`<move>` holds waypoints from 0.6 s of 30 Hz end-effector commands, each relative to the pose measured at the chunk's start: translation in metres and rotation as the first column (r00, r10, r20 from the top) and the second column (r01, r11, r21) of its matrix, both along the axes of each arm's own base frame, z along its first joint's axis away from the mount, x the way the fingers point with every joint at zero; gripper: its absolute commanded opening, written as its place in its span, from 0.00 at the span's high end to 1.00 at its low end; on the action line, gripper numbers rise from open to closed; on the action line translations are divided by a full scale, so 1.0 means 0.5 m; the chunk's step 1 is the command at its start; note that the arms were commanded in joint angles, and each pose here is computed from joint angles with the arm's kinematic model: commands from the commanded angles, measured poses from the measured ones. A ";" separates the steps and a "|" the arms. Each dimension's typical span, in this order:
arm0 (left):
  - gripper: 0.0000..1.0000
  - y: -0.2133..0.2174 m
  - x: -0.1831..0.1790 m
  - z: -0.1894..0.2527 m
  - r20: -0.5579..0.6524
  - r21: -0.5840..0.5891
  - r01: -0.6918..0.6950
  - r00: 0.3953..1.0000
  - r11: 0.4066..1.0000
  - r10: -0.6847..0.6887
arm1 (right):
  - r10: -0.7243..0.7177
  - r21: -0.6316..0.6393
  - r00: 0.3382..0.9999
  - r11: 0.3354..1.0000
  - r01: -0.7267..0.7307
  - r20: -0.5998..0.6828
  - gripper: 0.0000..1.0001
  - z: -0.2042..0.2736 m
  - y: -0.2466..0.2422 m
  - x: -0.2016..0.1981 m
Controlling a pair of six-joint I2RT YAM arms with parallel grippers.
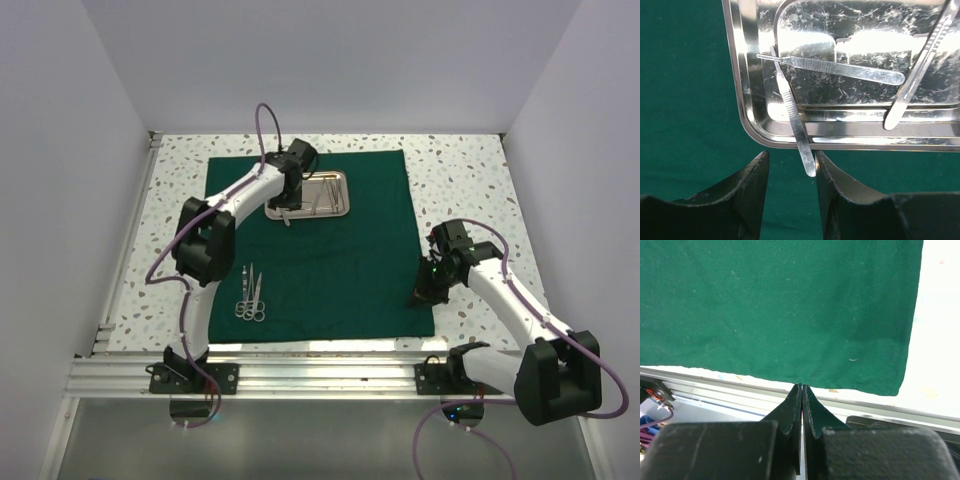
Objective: Open and lay out the surgical kit
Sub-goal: Pick up the medical item from the container.
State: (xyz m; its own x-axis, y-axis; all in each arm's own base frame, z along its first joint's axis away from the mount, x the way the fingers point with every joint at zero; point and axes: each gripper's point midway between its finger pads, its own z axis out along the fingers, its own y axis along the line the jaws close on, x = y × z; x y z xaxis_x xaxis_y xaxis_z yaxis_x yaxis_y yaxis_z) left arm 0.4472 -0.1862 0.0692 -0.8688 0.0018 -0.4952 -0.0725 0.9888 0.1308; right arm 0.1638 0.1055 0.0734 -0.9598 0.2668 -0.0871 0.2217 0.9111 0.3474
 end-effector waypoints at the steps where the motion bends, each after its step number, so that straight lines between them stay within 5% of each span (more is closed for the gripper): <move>1: 0.54 0.011 0.006 -0.019 0.001 0.001 -0.036 0.999 0.999 0.036 | 0.005 -0.006 0.999 1.000 -0.005 0.032 1.00 0.022 -0.002 0.013; 11: 0.54 0.003 0.000 -0.092 -0.064 -0.036 -0.028 0.998 0.999 0.026 | -0.006 -0.029 1.000 1.000 0.007 0.025 1.00 0.024 -0.010 0.013; 18: 0.74 0.006 -0.007 -0.125 -0.099 -0.045 -0.025 0.995 0.999 0.021 | -0.009 -0.037 1.000 0.999 0.010 0.026 1.00 0.025 -0.012 0.016</move>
